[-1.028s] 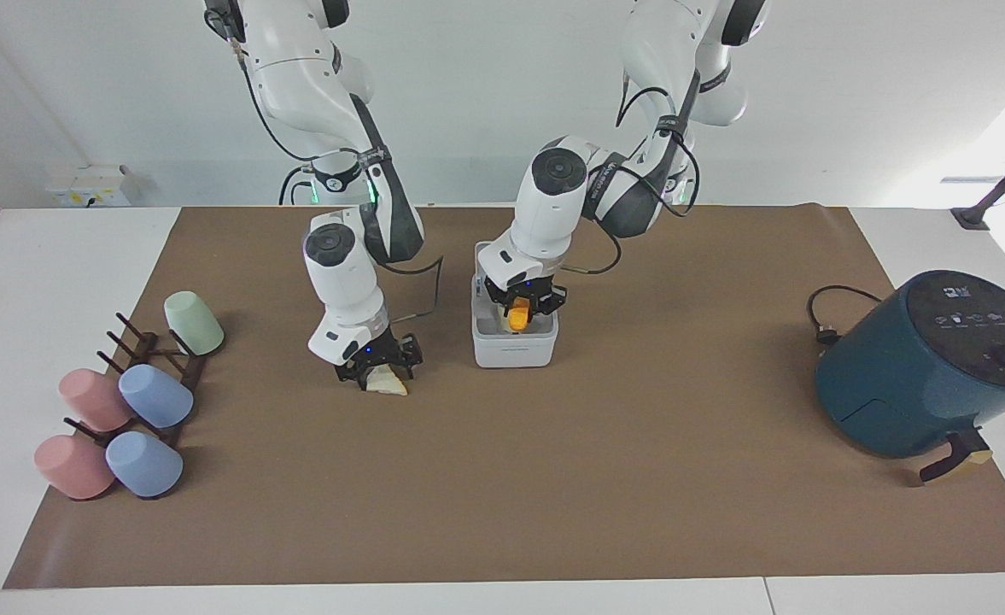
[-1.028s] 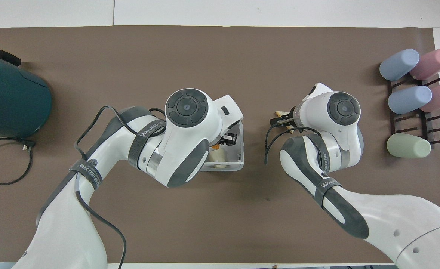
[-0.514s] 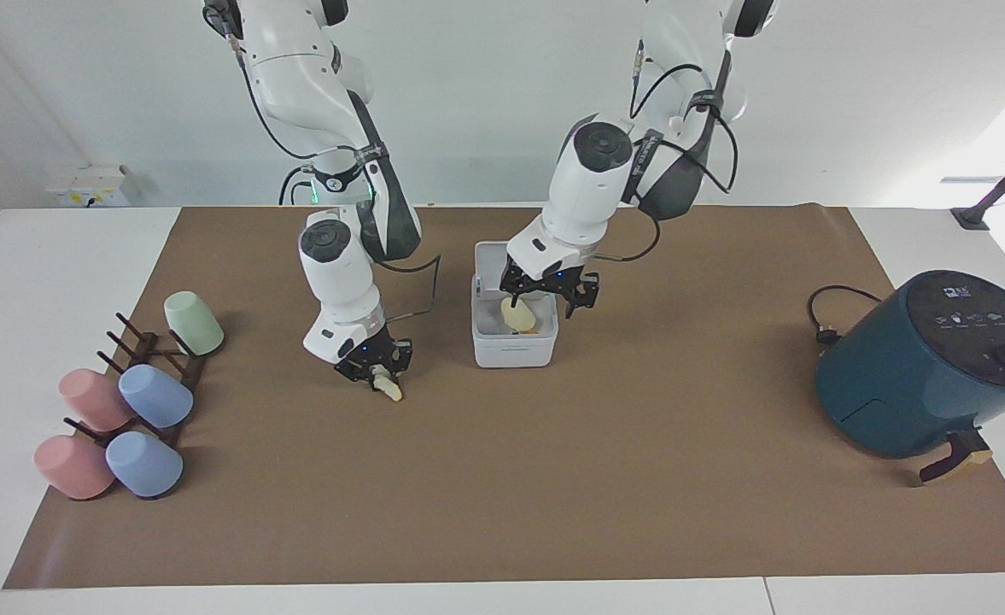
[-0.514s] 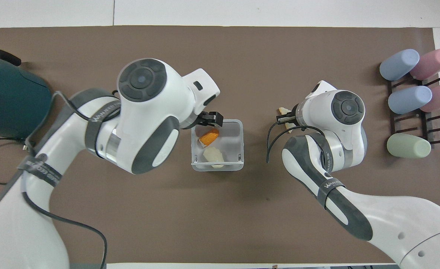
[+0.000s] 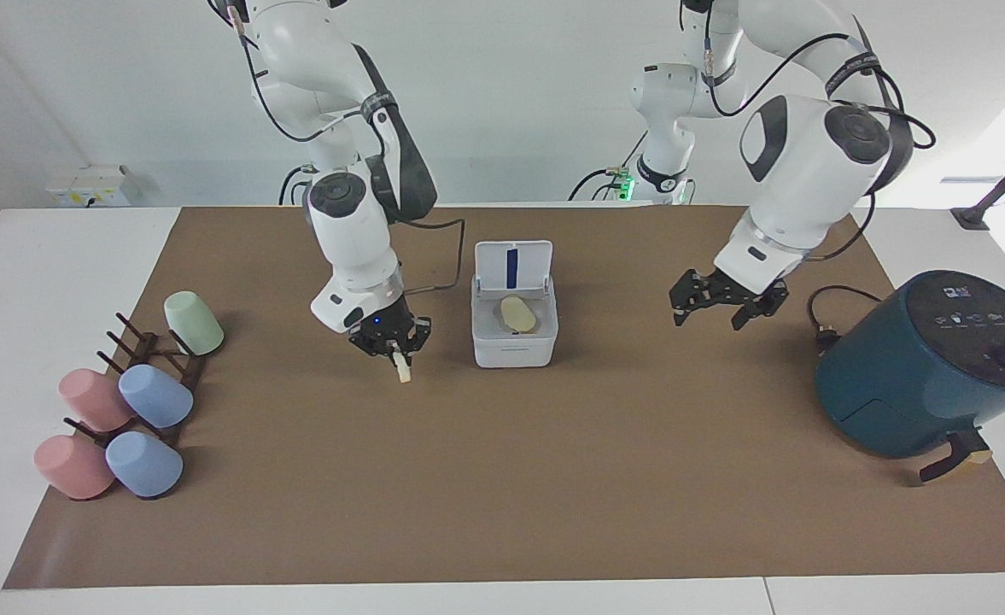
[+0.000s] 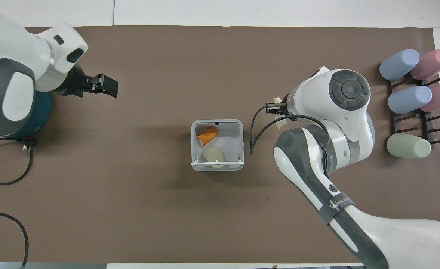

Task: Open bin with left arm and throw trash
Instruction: 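Withdraw the left gripper while the right gripper drops the cheese into the bin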

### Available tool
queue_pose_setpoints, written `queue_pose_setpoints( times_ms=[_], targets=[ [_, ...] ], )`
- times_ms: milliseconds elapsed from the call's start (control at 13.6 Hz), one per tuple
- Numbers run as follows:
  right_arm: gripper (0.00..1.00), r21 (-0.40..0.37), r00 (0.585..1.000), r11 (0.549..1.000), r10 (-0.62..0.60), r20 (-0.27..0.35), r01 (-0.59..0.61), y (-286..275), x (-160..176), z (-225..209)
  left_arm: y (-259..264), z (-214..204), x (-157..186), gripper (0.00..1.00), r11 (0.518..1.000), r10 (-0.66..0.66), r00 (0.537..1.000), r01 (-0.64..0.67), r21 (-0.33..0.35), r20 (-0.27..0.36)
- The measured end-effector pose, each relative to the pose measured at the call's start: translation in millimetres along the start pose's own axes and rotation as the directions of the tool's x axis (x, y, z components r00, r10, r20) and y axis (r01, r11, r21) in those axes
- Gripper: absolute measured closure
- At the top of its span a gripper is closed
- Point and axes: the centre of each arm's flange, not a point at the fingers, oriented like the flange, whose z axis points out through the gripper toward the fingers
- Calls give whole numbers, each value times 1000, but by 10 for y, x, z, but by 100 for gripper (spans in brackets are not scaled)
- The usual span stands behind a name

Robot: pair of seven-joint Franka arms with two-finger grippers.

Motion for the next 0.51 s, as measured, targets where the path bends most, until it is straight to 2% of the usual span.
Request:
queue_pose_setpoints(
  times_ms=[147, 294, 514],
  targets=[
    [81, 69, 990, 988, 139, -4, -139, -449, -61, -219, -226, -91, -50, 0, 1000, 10, 1000, -11, 11, 12],
    [81, 146, 961, 951, 276, 5, -274, -903, -225, -211, -310, -291, -172, 0, 1000, 4, 1000, -4, 29, 24],
    [81, 175, 925, 909, 380, 25, -378, -1323, -464, -34, -305, -726, -470, 0, 996, 15, 999, -18, 84, 42]
  ],
)
